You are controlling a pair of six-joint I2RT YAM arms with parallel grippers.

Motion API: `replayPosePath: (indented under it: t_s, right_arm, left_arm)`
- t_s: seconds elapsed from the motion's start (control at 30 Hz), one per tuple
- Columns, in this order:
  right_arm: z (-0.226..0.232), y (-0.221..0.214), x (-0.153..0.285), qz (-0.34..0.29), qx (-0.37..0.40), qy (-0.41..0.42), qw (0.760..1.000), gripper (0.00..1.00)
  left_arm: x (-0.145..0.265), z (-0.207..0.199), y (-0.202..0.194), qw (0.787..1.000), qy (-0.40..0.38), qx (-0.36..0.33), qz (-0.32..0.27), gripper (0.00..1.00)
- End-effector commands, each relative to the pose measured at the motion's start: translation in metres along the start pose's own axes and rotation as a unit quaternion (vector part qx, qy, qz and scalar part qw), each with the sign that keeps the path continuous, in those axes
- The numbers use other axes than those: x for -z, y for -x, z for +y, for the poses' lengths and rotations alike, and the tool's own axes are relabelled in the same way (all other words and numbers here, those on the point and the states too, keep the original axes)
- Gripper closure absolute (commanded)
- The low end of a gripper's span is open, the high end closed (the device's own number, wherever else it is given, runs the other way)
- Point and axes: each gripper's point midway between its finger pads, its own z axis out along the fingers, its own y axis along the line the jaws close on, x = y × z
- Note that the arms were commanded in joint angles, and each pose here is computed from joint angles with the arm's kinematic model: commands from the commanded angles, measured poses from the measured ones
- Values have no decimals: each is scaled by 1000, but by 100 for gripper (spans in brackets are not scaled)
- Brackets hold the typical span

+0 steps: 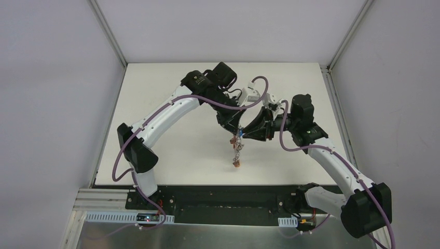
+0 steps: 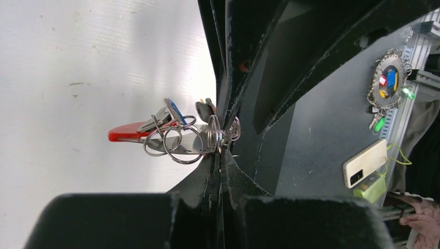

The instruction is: Put the keys on the keyring

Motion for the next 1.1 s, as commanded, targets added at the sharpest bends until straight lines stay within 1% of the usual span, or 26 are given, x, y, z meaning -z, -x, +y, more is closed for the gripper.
replayPosePath:
  t_s: [0.0,0.33,0.43,0.57,0.63,0.87,1.07]
  right_arm:
    - [-2,11,-2,-5,26,-4,1000,71]
    - [-5,7,-5,-3,20,-7,1000,71]
    - [-3,4,-7,-1,16,0,1000,74]
    - [-3,0,-9,3,10,7,1000,82]
    - [-2,-1,-9,3,10,10,1000,84]
    - [1,-5,-10,6,6,25,1000,84]
    - [1,-6,-10,5,7,24,1000,83]
  left_arm:
    - [0,-17,16,999,-40,4,-25,100]
    - [-3,-20,20,998,-53,12,-30,100]
    - [-3,-20,19,998,-53,12,-29,100]
    - [-4,-19,20,998,-53,13,-30,100]
    - [-4,-19,20,998,-53,12,-30,100]
    - [-3,-18,20,998,-52,-1,-36,100]
    - [2,-17,23,996,-56,-25,-68,100]
